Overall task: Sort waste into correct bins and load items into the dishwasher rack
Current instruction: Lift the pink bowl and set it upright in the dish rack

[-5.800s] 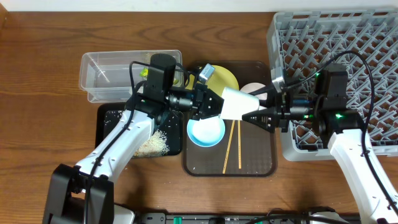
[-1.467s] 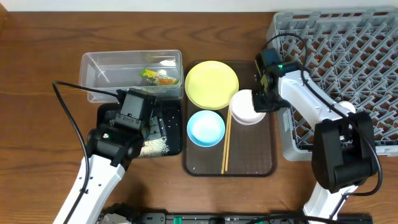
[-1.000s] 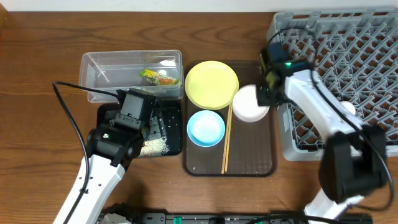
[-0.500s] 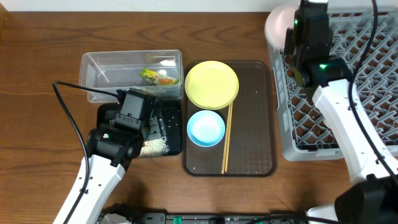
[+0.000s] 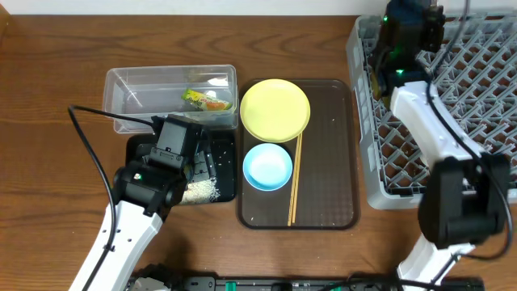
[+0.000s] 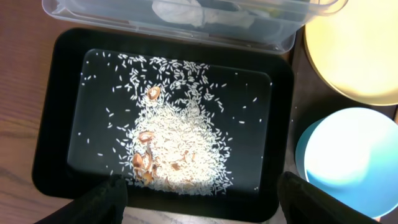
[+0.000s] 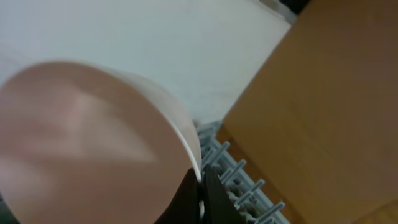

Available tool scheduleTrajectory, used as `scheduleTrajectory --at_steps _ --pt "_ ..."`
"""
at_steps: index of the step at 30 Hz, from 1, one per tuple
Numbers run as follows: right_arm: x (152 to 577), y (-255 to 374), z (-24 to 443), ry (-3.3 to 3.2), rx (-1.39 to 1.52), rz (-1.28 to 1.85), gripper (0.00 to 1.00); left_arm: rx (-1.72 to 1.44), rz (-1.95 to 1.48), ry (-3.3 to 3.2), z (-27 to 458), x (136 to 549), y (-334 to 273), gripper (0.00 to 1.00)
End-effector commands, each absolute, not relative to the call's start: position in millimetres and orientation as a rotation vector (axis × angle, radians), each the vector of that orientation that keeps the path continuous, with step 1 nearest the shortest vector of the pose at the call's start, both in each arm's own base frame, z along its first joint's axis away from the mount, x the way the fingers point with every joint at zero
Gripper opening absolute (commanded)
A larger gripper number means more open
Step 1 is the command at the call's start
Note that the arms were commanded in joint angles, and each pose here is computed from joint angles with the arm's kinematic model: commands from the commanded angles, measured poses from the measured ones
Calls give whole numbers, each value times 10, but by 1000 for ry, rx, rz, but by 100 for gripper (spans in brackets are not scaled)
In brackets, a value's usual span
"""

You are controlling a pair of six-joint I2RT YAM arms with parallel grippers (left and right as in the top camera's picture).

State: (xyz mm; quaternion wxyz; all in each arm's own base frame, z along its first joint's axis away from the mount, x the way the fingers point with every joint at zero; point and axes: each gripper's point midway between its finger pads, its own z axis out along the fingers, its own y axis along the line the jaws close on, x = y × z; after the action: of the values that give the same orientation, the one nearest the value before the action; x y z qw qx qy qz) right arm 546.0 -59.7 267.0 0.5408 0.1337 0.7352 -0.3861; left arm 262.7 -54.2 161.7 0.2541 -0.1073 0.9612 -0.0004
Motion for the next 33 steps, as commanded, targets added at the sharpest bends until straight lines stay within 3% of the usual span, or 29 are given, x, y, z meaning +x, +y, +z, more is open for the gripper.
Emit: scheduleTrajectory --at_steps 1,12,21,30,33 --pt "5434 -768 2517 1752 357 -1044 2 -303 1 2593 1685 2665 -529 80" --pt "5577 -561 1839 1873 236 -1082 1 -303 1 2593 1685 2665 -529 80" --pt "5405 -264 1385 2030 182 -1057 1 -303 1 2593 1685 2666 -529 79" --pt "5192 -24 1295 2151 178 -926 1 -303 1 2593 1685 2666 -529 79" --pt "5115 123 1352 2234 150 -753 16 -303 1 2593 1685 2666 -529 80"
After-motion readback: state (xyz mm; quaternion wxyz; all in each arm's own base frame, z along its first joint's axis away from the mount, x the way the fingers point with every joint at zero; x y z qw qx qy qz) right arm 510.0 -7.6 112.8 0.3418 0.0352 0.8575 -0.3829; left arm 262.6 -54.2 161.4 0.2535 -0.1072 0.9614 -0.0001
